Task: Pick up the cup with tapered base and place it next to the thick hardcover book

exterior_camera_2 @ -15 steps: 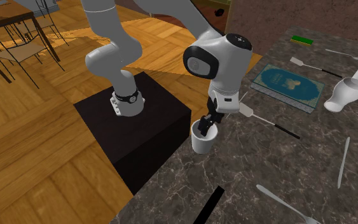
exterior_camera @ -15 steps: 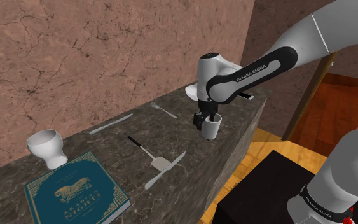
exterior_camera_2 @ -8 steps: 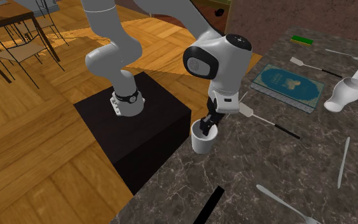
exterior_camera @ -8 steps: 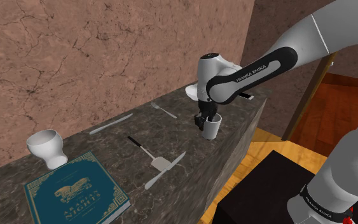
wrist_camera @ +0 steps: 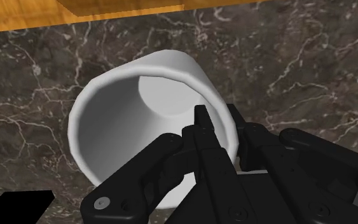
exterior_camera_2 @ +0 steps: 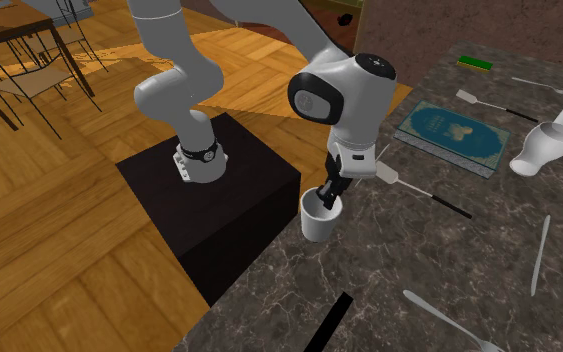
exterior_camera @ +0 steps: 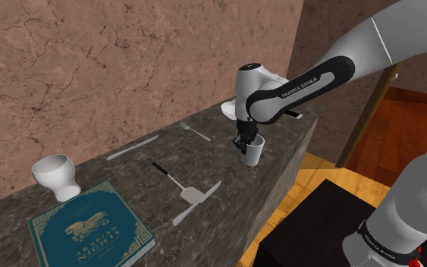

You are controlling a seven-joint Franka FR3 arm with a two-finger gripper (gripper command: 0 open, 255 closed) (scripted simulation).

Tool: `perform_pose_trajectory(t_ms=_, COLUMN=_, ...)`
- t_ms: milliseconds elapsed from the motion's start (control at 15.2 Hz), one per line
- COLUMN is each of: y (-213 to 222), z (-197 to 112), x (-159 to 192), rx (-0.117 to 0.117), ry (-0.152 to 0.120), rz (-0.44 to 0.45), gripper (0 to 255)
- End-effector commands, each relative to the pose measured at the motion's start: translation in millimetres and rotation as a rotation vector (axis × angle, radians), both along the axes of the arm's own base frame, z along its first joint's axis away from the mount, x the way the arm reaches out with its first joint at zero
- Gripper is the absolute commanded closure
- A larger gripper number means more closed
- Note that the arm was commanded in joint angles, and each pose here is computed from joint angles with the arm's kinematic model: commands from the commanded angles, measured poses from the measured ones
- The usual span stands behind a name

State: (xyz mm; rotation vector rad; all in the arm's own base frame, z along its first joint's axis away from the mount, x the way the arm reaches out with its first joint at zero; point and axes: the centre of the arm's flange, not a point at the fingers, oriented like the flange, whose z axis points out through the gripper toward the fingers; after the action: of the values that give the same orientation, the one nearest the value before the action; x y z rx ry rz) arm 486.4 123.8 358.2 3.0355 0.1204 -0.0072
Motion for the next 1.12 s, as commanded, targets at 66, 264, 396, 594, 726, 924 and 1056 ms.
perform_pose_trajectory(t_ms=66, y=0, z=5, x=0, rx=0.000, ry=0.000, rz=0.000, gripper=255)
perform_pose_trajectory(t_ms=264, y=0, z=21, x=0, rx=0.000, ry=-0.001, rz=0.000, gripper=255)
perform_pose_trajectory(t_ms=396, y=0, z=32, x=0, rx=0.000, ry=-0.001, rz=0.000, gripper=255)
perform_pose_trajectory(t_ms=594, y=0, z=48, x=0, rx=0.000, ry=-0.001, rz=0.000, gripper=255)
perform_pose_trajectory(t_ms=726, y=0, z=58, x=0, rx=0.000, ry=-0.001, rz=0.000, gripper=255)
perform_pose_trajectory(t_ms=924, y=0, z=74, x=0, rx=0.000, ry=-0.001, rz=0.000, gripper=255)
perform_pose_trajectory(t_ms=1056, y=0, z=85, x=0, rx=0.000, ry=-0.001, rz=0.000, gripper=255)
